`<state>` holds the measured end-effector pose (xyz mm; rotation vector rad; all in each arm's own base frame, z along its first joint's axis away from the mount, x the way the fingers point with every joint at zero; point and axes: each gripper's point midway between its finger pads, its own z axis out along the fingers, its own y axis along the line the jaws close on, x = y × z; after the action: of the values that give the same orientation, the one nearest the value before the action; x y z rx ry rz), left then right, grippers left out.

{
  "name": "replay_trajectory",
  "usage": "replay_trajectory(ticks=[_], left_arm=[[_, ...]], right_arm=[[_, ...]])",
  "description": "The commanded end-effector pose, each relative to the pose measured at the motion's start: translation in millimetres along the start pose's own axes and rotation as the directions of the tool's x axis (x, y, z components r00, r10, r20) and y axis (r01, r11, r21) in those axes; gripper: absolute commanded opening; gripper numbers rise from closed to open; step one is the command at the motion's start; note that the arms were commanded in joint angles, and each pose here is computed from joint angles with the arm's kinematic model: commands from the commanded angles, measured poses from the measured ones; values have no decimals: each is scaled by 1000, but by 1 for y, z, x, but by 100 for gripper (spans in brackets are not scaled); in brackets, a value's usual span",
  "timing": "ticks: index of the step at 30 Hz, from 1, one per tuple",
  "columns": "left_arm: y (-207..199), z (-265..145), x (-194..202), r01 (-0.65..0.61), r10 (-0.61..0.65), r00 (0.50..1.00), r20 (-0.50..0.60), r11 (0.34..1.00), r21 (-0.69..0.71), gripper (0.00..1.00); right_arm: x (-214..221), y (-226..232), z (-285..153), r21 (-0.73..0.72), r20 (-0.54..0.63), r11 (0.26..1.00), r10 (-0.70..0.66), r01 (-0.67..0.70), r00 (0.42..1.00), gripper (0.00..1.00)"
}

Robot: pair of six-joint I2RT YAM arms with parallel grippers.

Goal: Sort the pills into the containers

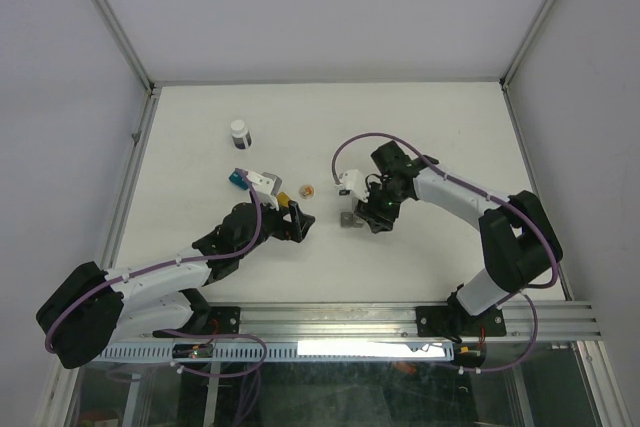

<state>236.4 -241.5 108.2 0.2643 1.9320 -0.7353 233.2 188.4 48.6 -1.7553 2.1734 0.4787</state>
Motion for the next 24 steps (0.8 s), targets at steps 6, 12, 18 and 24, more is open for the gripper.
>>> replay_trajectory(ticks=[6,12,18,24], left_arm=[[-10,-1,-14,-7,4,998,56,999,41,83],[-10,-1,-16,-6,4,998,61,999,40,83],[-11,-2,-16,-6,4,998,60,999,40,83],[-13,-1,-17,-3,0,998,58,999,48,85]], right_arm=[[-14,-21,-11,112,24,994,-2,-1,1000,0],[-19,-5,-10,14,52,1000,16,-17,999,0],[-23,0,-17,5,93,1000,4,-4,996,0],[-23,-8,-17,60,89,998,-6,1,996,0]])
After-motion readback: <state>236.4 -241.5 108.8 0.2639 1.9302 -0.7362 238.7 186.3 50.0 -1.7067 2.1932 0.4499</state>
